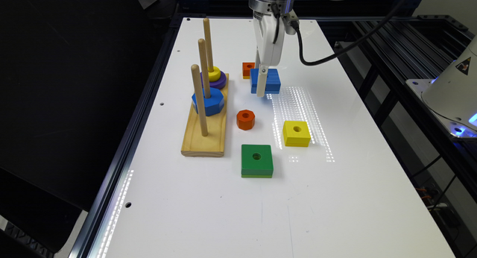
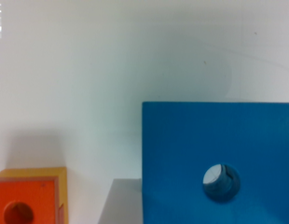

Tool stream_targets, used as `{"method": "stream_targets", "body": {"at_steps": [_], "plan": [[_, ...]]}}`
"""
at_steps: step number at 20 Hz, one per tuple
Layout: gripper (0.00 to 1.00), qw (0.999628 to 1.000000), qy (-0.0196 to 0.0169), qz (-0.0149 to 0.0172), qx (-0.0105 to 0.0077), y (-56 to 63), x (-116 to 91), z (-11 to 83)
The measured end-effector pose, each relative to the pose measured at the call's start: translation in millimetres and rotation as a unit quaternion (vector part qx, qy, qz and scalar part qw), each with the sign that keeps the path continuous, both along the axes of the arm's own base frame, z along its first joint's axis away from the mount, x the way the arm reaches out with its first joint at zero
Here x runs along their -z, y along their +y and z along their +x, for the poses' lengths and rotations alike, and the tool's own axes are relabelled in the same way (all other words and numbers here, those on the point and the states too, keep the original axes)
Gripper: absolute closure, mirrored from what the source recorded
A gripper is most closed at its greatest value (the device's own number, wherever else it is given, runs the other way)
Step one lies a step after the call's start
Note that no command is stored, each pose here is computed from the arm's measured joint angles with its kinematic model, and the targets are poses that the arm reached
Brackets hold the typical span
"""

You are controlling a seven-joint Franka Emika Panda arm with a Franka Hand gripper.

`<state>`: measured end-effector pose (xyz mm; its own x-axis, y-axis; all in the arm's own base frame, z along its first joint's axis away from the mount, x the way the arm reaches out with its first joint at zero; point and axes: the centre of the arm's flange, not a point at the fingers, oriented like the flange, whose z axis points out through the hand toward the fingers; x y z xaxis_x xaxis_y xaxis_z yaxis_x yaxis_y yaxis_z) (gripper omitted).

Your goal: Pick up blue block.

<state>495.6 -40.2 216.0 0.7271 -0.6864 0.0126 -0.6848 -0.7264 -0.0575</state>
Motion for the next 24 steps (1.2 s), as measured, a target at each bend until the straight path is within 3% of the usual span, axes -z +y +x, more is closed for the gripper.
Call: {"method": "stream_targets", "body": {"at_steps": [5,9,13,17,21,24], "plan": [[1.00,0.999987,0.0010,-0.0049,0.0013,2.0,-31.9,-0.4],[1.00,0.999982,0.0028,-0.0048,0.0022,3.0,-36.7,-2.3],[1.00,0.999961,-0.0021,-0.0079,0.0034,2.7,-53.6,-1.1],[1.00,0.999940,-0.0007,-0.0096,0.0052,4.3,-77.6,-5.1],[1.00,0.999940,0.0006,-0.0094,0.0055,4.3,-77.5,-5.9],[1.00,0.999913,-0.0040,-0.0110,0.0060,4.0,-87.2,-4.1]]}}
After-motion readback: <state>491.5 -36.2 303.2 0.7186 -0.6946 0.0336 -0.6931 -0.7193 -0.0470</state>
